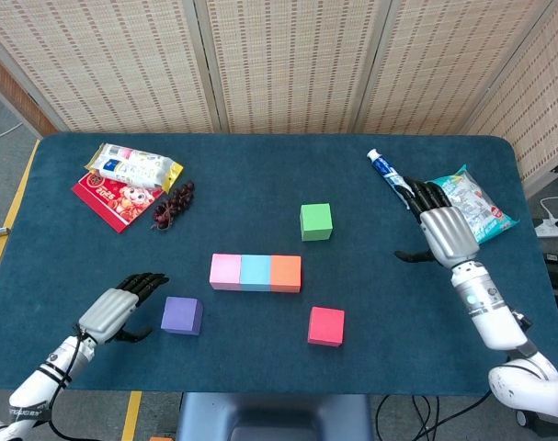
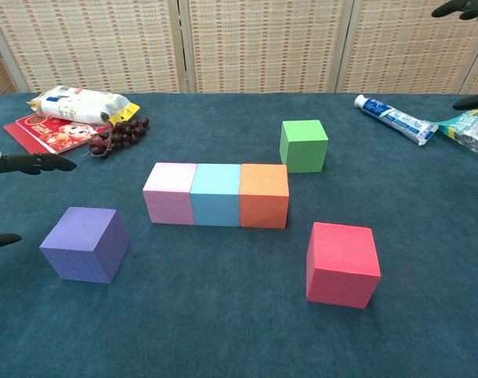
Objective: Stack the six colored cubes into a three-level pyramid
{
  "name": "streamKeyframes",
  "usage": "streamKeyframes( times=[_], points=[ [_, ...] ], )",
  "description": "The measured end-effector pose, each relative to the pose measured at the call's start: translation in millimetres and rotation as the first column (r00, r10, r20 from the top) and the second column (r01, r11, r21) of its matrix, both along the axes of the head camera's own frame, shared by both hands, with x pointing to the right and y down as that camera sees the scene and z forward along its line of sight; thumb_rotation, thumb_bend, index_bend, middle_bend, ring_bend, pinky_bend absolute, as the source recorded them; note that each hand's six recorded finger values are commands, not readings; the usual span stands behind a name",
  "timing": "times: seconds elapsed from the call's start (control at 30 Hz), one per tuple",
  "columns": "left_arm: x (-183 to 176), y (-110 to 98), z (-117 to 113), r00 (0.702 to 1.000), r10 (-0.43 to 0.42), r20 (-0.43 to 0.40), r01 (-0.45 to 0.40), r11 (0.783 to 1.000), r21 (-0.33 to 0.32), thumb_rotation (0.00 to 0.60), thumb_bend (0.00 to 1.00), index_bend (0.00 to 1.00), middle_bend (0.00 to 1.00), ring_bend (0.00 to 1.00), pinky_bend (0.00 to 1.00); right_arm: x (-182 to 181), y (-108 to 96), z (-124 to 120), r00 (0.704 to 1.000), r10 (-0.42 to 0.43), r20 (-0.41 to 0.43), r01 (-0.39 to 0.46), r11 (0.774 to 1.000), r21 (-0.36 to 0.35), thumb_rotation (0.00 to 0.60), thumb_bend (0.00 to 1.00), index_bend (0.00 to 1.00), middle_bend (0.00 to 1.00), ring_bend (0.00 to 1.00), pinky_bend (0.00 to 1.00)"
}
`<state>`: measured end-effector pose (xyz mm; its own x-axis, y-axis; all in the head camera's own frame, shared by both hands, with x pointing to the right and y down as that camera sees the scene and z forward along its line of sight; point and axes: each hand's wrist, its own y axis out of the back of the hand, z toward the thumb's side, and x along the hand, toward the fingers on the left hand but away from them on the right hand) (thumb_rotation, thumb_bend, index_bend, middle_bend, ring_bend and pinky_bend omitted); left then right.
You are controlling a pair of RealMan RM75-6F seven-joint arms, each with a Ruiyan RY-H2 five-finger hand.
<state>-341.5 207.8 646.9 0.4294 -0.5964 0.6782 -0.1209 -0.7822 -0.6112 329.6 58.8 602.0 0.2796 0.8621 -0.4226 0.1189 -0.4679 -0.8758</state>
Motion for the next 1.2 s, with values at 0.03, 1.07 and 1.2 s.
streamKeyframes(
  times=[0.03,1.07,1.2],
  points=[
    [1.3,1.7,1.1,1.0,0.006,0.004,-0.006,1.0,-0.001,0.6,0.33,0.03,0.02,0.0,0.1,3.5,1.9,-0.6,1.0,0.006,0.0,-0.006,1.0,0.0,0.6,0.0,0.0,0.0,0.0,0.0],
    [33.5,10.9,34.3,0.999,-0.04,-0.03,0.039,0.999,-0.012,0.6,0.31,0.37,0.4,0.33,0.38,35.2,17.4,7.7,0.998,0.064,0.009,-0.063,0.997,-0.036,0.6,0.0,0.0,0.0,0.0,0.0],
    [29.1,-4.2,19.3,0.999,-0.037,-0.028,0.038,0.998,0.04,0.6,0.31,0.36,0.42,0.35,0.4,36.3,17.7,6.3,0.998,0.068,0.014,-0.067,0.997,-0.032,0.6,0.0,0.0,0.0,0.0,0.0]
  ],
)
